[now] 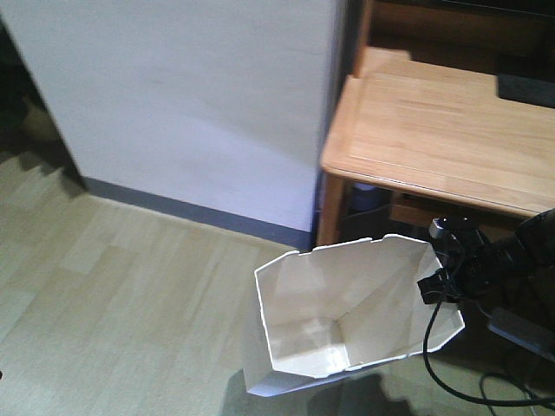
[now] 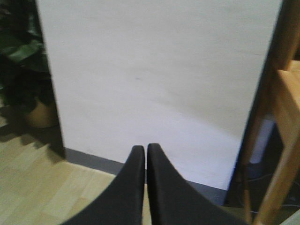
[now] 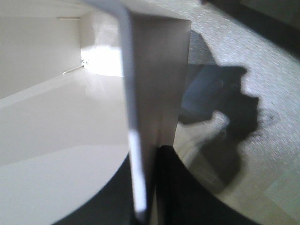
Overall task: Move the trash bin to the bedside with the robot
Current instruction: 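Hold the bin in the right gripper while the base turns toward the bed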
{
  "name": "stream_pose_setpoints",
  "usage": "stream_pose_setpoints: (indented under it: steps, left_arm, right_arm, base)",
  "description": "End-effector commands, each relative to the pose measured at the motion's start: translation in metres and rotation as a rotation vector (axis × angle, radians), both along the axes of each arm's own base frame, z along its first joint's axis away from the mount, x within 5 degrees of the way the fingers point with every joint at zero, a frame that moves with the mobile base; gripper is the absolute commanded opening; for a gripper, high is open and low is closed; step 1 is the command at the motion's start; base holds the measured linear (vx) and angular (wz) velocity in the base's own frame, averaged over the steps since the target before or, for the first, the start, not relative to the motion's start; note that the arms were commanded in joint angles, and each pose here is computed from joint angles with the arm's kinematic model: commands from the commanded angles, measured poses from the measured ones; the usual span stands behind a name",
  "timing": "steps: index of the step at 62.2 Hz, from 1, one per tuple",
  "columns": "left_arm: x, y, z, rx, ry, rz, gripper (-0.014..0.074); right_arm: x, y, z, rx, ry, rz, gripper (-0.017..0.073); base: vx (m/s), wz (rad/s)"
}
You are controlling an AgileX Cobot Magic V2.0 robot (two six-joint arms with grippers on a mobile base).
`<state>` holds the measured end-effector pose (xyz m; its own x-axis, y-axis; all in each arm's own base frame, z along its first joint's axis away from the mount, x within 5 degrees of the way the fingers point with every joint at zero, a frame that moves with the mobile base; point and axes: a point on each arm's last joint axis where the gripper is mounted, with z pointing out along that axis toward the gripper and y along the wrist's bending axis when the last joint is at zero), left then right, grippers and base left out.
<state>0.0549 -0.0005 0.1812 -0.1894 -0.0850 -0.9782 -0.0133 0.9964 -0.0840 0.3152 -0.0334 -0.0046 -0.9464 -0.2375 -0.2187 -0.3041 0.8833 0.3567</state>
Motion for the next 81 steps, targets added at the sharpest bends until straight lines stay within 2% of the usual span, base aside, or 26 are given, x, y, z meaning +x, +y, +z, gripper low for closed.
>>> stream_pose_setpoints:
  steps: [1, 53, 81]
  left_arm:
    - [0.0004, 0.0002, 0.003, -0.009, -0.072, 0.004, -0.0006]
    - [0.0004, 0.0002, 0.003, -0.009, -0.072, 0.004, -0.0006]
    - [0.0004, 0.0002, 0.003, -0.009, -0.072, 0.004, -0.0006]
  right_arm:
    - [0.008, 0.0112, 0.0327, 0.166, -0.031, -0.009, -0.0005]
    - [0.008, 0.0112, 0.0327, 0.166, -0.031, -0.009, -0.0005]
    - [0.008, 0.0112, 0.0327, 0.166, -0.031, -0.009, -0.0005]
  base:
    - [-0.03, 0.57]
    - [0.03, 0.46]
    - [0.08, 0.61]
